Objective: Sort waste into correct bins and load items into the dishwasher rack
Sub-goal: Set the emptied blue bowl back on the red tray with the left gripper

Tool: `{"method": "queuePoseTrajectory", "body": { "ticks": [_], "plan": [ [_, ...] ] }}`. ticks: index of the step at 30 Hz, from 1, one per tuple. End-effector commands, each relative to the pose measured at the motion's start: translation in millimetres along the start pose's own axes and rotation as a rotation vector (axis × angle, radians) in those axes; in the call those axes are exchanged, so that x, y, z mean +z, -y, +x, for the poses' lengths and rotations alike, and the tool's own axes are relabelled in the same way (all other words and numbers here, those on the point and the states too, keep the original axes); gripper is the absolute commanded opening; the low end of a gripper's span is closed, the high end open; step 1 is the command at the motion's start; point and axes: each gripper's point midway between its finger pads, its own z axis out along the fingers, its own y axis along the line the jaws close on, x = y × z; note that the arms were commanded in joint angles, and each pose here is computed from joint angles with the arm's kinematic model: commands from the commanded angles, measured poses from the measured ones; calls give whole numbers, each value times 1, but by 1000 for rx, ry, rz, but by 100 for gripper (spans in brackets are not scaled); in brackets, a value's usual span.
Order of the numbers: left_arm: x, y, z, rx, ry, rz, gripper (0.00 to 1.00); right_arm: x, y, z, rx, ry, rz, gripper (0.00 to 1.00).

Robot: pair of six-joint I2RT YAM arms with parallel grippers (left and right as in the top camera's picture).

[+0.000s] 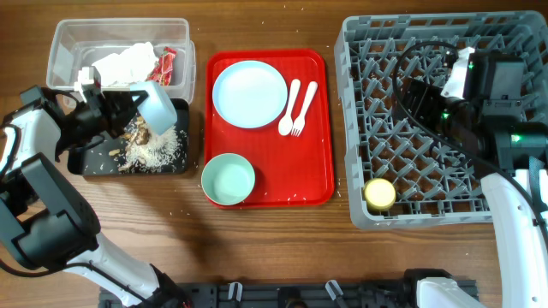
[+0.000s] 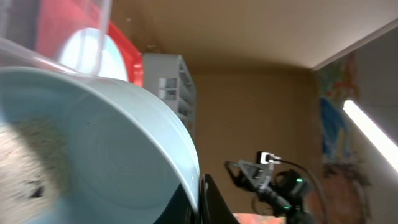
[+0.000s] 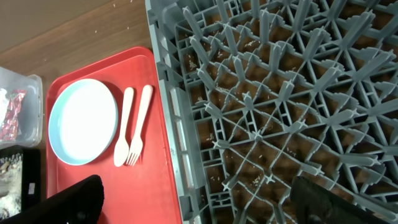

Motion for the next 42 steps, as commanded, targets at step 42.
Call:
{"method": "queuePoseTrajectory", "body": {
  "ticks": [42],
  "plan": [
    [90,57,62,379,-101,-497,4,-4,-2,-4,-46,12,-2,98]
  ]
}}
